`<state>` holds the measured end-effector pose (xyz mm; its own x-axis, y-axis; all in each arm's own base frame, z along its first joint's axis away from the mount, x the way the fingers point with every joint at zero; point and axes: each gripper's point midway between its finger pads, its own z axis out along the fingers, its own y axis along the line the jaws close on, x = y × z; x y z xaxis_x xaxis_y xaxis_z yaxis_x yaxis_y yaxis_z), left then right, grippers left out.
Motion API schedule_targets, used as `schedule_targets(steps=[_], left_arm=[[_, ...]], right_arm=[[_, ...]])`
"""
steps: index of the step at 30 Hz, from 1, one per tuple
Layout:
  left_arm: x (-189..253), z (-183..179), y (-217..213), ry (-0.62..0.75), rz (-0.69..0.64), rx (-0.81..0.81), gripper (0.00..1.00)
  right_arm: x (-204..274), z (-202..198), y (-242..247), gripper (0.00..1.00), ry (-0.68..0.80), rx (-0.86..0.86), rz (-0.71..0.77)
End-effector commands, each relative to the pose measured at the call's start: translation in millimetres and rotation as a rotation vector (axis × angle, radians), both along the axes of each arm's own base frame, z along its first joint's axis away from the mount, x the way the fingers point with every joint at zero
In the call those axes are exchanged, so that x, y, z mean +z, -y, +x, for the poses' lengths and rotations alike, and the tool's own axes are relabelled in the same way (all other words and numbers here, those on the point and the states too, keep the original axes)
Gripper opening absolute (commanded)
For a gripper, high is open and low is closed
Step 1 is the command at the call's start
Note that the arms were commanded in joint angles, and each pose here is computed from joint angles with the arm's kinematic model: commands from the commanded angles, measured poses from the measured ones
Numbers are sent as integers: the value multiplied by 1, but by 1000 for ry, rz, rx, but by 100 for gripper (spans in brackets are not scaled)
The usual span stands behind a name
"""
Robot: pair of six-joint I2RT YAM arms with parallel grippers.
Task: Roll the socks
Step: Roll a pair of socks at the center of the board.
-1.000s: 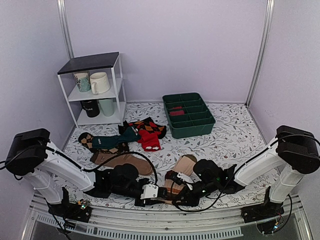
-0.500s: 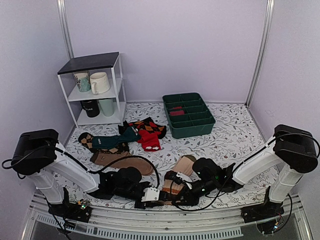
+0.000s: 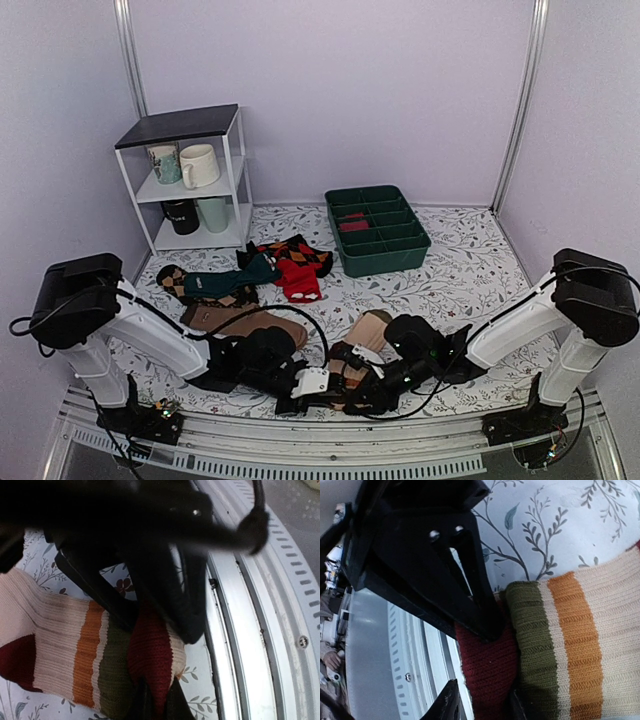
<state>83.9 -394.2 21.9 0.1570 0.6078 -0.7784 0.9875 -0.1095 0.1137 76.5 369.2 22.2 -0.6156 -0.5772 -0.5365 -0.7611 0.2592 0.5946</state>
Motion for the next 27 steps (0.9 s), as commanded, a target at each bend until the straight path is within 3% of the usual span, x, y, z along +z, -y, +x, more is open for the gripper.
schedule_targets(steps=[1,3,7,11,16,27], left_arm=[[-28,-8,-15,-221,136,40,0],[-34,-11,-19,-286,170,50,0],[-47,-11,-24,-385,239,85,0],[-53,-6,-30,-452,267,126,0],[-62,-5,-40,-521,303,163,0],[-67,-5,-44,-549,322,173,0]], right_arm=[[-33,18,41,43,121,-114,-198],[-12,34,39,49,236,-159,-124],[19,55,50,51,461,-241,-6],[45,40,53,53,702,-196,117],[51,21,46,54,938,-95,118],[30,-1,15,54,1075,126,41]])
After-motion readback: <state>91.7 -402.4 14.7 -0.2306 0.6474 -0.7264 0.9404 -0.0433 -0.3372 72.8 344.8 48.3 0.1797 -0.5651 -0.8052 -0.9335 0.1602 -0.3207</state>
